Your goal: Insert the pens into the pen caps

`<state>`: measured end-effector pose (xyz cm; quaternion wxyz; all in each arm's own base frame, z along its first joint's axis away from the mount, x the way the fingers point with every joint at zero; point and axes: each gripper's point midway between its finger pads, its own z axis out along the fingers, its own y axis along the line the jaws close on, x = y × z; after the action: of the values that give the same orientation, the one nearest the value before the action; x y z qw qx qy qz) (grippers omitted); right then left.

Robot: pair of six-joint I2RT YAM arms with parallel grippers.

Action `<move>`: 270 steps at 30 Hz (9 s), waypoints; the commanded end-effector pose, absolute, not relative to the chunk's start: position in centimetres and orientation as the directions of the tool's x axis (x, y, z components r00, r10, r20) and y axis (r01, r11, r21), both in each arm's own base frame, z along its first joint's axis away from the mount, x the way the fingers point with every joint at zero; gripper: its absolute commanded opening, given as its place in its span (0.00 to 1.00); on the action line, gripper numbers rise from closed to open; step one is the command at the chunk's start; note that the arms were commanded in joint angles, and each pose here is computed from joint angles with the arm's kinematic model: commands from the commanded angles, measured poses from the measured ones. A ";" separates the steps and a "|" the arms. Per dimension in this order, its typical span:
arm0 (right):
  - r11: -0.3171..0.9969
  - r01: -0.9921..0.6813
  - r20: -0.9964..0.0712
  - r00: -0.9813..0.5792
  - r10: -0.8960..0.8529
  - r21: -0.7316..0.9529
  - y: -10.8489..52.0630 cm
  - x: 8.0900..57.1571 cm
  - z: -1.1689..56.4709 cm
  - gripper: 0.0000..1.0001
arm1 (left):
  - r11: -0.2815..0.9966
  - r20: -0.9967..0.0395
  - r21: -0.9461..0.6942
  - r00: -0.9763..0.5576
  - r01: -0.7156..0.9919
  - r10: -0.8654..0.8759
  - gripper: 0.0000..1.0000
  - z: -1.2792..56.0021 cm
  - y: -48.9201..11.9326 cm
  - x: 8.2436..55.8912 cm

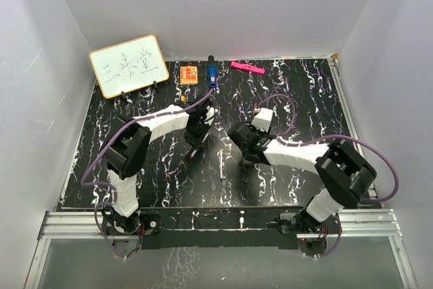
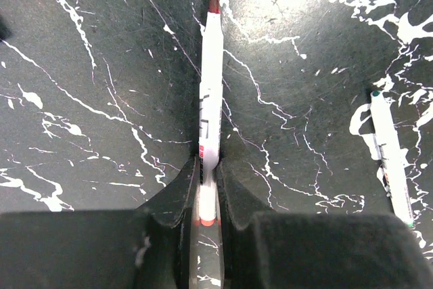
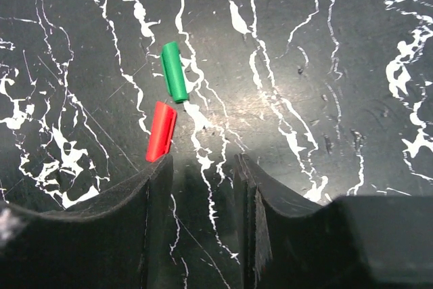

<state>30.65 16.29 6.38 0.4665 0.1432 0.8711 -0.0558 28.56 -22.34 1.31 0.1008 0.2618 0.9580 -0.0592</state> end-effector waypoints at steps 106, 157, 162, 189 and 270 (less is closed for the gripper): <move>0.959 0.279 -0.553 -0.807 0.204 -0.053 19.5 29.4 -2.9 0.25 | 0.863 -0.547 -0.156 -0.769 0.481 0.330 0.00 12.9 -21.5 28.0; 0.619 -0.578 -0.720 0.078 0.690 0.531 23.2 29.3 31.0 0.00 | 0.430 -0.775 -0.563 -0.632 0.706 0.022 0.00 18.5 -32.8 21.5; 0.588 -0.618 -0.686 0.105 0.720 0.522 22.9 28.5 32.3 0.00 | 0.423 -0.785 -0.551 -0.619 0.719 0.029 0.00 18.6 -33.2 21.1; 0.575 -0.625 -0.698 0.067 0.713 0.528 24.0 29.0 31.7 0.00 | 0.388 -0.830 -0.521 -0.558 0.760 -0.023 0.00 21.4 -33.4 21.2; 0.669 -0.649 -0.905 -0.417 0.086 0.363 33.1 25.5 15.6 0.00 | 0.727 -0.930 -0.353 -0.139 0.589 -0.339 0.00 32.8 -27.0 31.3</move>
<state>30.62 30.80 25.15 0.6358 -0.0660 0.6659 0.3847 27.02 -28.43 18.09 0.4755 0.1646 0.8021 -0.3214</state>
